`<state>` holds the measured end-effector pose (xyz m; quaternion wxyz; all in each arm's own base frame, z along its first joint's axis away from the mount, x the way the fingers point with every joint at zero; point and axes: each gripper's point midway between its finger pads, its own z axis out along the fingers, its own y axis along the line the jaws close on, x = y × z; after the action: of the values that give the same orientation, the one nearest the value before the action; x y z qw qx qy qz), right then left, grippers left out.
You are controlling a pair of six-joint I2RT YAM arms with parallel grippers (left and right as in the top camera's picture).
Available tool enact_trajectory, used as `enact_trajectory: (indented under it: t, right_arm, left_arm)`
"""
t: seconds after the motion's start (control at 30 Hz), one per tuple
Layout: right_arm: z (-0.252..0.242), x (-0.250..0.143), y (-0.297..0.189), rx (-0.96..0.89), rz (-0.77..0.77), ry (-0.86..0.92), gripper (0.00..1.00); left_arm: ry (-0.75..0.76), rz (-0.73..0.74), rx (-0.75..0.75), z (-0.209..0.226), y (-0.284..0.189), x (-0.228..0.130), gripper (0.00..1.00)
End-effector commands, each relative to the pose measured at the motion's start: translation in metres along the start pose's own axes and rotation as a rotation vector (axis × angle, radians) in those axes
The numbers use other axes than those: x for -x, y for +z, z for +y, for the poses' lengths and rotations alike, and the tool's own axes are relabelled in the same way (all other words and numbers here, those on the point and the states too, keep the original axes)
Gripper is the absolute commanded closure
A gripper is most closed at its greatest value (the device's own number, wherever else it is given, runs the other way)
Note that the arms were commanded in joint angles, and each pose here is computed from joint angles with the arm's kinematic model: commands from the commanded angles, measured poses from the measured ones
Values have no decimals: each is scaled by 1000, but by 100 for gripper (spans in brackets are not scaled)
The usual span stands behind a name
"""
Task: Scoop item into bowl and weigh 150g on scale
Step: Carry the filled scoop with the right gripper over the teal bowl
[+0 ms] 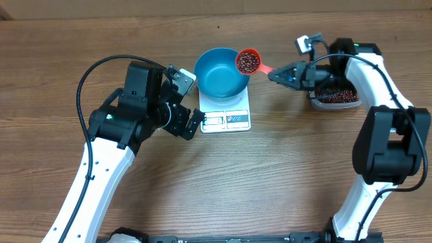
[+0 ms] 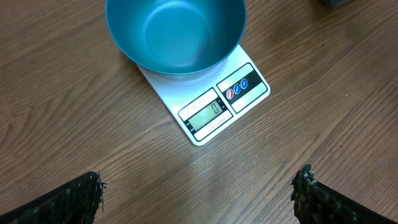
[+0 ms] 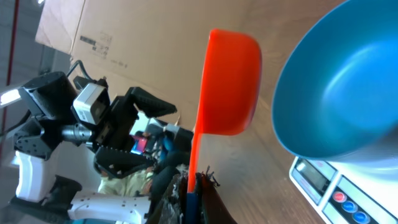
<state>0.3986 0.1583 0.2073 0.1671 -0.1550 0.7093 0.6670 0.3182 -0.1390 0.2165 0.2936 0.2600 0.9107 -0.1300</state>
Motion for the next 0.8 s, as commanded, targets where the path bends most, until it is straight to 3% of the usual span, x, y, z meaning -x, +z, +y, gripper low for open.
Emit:
enact_trajectory:
  t: [0.0,0.3,0.77]
  right_arm:
    - [-10,2,17,-47,51,125,96]
    - [-64,11,47,-398,100,169,96]
    - [-58,25,58,-797,179,56,96]
  left_arm:
    - [-14,0,-2,1,1,0,0]
    - [-14,0,-2,1,1,0,1]
    - [-14,0,-2,1,1,0,0]
